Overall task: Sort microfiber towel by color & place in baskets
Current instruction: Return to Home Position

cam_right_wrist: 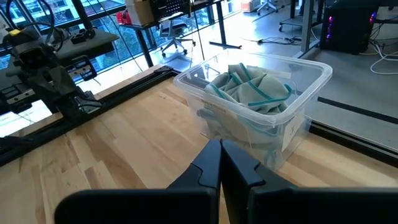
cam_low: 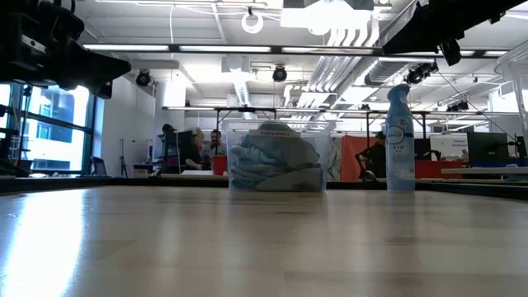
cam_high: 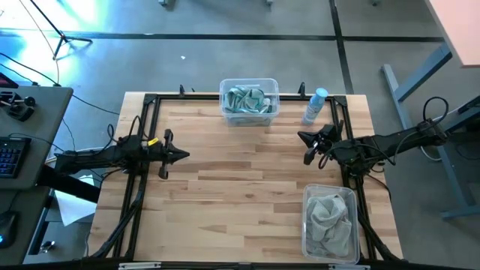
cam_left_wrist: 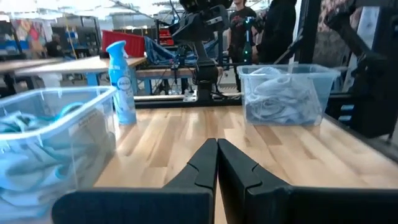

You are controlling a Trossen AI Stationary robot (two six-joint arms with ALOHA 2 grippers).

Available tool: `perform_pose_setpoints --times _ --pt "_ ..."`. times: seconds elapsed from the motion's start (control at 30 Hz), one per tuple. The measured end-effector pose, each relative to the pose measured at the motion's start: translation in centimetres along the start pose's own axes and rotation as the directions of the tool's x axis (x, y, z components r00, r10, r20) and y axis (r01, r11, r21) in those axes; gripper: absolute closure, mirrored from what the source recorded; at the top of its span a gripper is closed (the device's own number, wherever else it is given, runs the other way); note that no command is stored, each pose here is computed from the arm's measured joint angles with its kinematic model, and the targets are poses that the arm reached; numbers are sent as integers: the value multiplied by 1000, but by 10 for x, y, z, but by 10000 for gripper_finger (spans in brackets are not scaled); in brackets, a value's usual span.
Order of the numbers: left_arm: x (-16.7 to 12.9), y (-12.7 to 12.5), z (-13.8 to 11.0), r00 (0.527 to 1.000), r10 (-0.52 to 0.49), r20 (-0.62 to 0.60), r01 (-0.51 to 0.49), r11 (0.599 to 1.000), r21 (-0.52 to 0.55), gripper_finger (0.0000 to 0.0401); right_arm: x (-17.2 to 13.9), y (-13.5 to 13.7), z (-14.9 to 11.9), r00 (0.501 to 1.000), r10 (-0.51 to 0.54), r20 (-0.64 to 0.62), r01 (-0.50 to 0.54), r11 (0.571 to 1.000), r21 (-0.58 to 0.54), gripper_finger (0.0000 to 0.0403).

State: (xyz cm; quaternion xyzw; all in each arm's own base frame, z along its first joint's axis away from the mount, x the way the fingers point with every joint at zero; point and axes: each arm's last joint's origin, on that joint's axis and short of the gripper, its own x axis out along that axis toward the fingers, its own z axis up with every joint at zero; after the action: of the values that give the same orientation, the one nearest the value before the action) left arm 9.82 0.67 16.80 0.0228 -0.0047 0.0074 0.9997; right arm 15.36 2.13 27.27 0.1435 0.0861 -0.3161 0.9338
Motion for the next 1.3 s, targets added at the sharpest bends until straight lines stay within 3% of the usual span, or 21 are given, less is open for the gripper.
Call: perform_pose_setpoints --times 0.33,0.43,0.7,0.9,1.07,1.3 --pt "0 0 0 1000 -2 0 1 998 62 401 0 0 0 1000 6 -3 -6 1000 11 402" --pt "0 0 0 1000 -2 0 1 1000 31 401 0 1 -1 999 32 -20 -32 999 10 402" --pt "0 0 0 1000 -1 0 1 993 -122 401 0 2 -6 988 115 -104 -131 979 -159 402" --pt "0 0 0 1000 -1 0 1 993 -121 401 0 2 -13 962 199 -189 -253 912 -323 403" --pt "0 0 0 1000 0 0 0 993 -121 401 6 -8 -36 916 279 -288 -364 880 -304 403" --pt "0 0 0 1000 0 1 0 993 -121 401 15 -26 -61 884 446 -136 -467 842 -269 403"
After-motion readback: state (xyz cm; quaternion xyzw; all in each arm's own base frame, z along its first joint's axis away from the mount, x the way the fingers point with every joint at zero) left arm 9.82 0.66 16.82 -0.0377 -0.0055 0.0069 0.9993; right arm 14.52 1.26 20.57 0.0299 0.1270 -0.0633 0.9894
